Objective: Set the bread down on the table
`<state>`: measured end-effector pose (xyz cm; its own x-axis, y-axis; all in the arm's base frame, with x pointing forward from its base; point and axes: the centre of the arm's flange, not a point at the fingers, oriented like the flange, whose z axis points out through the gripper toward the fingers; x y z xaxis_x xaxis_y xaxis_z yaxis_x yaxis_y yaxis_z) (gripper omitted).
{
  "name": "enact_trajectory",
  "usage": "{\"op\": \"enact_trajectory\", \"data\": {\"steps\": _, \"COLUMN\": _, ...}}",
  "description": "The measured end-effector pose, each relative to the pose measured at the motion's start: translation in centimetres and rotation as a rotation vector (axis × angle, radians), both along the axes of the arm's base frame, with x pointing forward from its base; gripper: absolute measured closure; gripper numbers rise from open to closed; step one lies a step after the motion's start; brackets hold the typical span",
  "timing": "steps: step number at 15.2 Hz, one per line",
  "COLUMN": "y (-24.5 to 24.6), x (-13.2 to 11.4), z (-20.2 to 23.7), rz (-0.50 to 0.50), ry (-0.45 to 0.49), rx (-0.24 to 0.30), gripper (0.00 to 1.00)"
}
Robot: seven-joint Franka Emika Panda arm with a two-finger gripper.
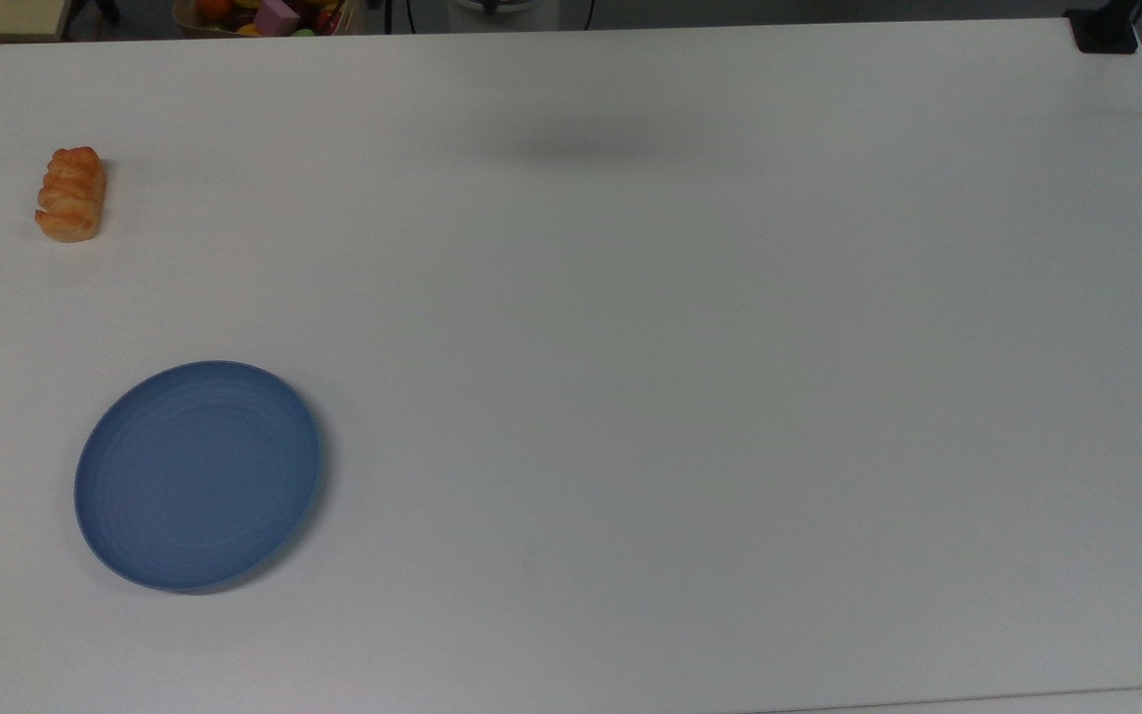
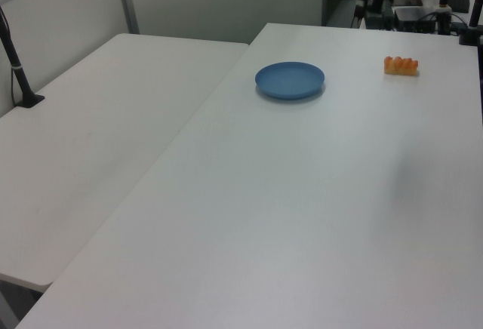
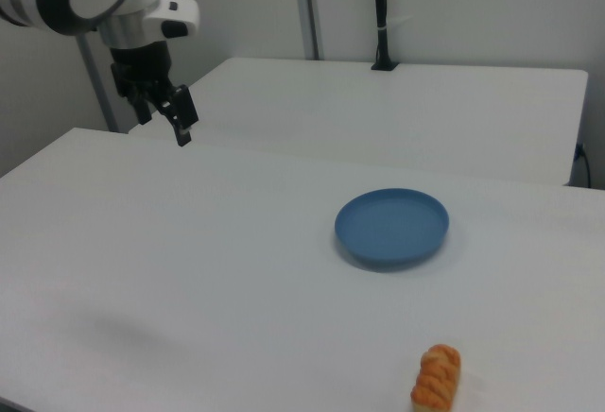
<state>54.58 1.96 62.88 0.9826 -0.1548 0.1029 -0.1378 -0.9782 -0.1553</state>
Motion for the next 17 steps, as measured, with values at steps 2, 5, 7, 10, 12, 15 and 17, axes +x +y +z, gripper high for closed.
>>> {"op": "enact_trajectory", "data": {"steps": 2, "y": 1.6, "x": -0.1, "z": -0.1, "rz": 0.039, "ry": 0.000, "rx": -0.010, "gripper": 0.00}}
{"op": "enact_trajectory", "data": {"steps": 5, "y": 2.8, "x": -0.1, "z": -0.7, "rz": 0.112, "ry": 0.004, "rx": -0.049, "gripper": 0.00}}
{"op": "enact_trajectory", "data": {"steps": 7, "y": 3.1, "x": 0.1, "z": -1.4, "rz": 0.188, "ry": 0.010, "rx": -0.076, "gripper": 0.00}}
{"op": "enact_trajectory", "data": {"steps": 10, "y": 2.2, "x": 0.6, "z": -2.2, "rz": 0.298, "ry": 0.010, "rx": -0.091, "gripper": 0.00}}
{"op": "enact_trajectory", "data": {"steps": 12, "y": 1.5, "x": 0.8, "z": -2.3, "rz": 0.317, "ry": 0.005, "rx": -0.094, "gripper": 0.00}}
{"op": "enact_trajectory", "data": {"steps": 15, "y": 1.4, "x": 1.0, "z": -2.7, "rz": 0.327, "ry": 0.008, "rx": -0.095, "gripper": 0.00}}
{"op": "enact_trajectory", "data": {"steps": 17, "y": 1.7, "x": 1.1, "z": -2.8, "rz": 0.332, "ry": 0.011, "rx": -0.095, "gripper": 0.00}}
